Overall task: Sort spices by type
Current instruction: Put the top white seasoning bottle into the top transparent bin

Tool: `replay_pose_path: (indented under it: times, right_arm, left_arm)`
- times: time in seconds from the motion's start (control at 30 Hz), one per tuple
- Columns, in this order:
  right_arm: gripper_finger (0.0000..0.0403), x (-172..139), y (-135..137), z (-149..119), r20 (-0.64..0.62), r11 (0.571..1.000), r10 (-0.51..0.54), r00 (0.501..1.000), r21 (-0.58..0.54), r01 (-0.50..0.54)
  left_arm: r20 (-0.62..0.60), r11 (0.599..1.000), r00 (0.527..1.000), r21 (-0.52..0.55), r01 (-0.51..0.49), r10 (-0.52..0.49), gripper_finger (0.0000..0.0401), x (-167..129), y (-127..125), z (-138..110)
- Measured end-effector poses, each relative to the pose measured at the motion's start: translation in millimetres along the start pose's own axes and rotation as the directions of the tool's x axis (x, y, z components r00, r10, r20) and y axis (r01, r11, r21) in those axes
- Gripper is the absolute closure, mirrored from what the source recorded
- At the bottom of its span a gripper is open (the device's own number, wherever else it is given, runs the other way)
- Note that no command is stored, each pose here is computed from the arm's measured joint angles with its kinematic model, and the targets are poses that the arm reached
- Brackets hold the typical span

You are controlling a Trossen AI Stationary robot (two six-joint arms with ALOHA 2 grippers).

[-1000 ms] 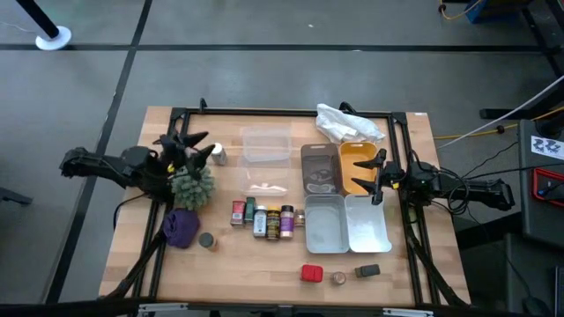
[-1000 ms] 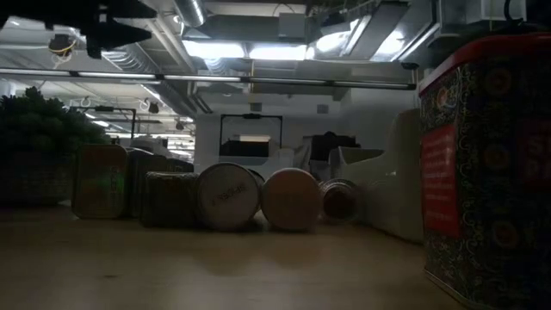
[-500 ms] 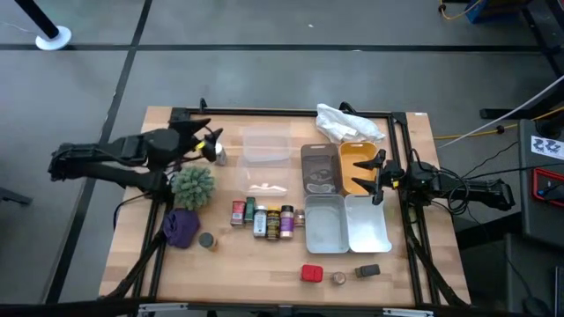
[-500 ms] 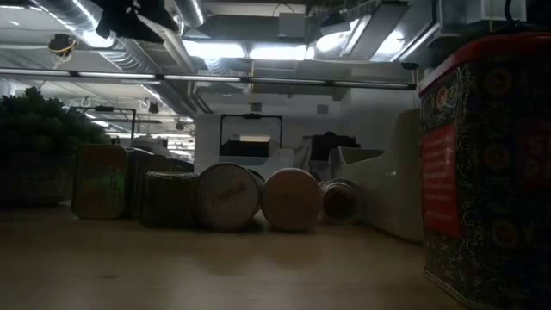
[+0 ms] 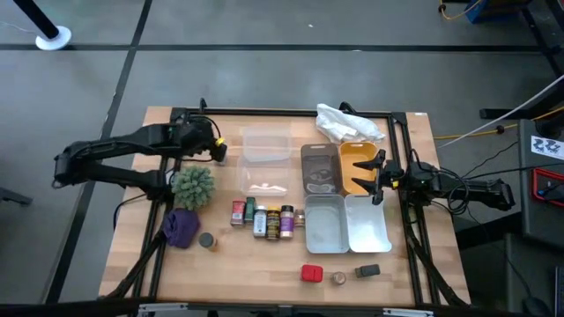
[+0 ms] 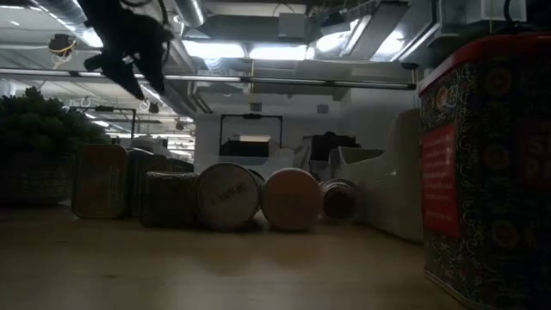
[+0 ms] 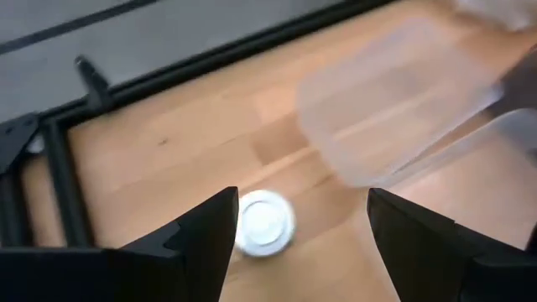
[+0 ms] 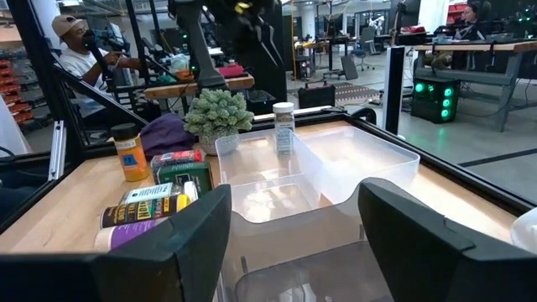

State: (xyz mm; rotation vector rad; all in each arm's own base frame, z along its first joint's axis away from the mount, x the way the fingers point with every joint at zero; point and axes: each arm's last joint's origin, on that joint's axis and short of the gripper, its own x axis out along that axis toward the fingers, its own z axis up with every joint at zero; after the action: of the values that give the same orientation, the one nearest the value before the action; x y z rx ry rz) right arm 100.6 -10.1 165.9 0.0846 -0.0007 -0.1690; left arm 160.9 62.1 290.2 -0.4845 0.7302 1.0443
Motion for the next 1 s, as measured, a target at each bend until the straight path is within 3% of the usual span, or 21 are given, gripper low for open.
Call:
replay_pose_path:
  times: [0.43,1.0]
  right_arm:
    - [0.0143,0,0,0,0.0,1.0,0.0,1.0,0.0,0.0]
    - [0.0143,0,0,0,0.0,1.0,0.0,1.0,-0.001,0.0]
  left_arm:
    - [-0.185,0.996,0.979,0.03,-0.079,0.083,0.0148,42,-8,3]
    - [-0.321,0.994,0.941,0.008,-0.106,0.103,0.0148,66,-1,5]
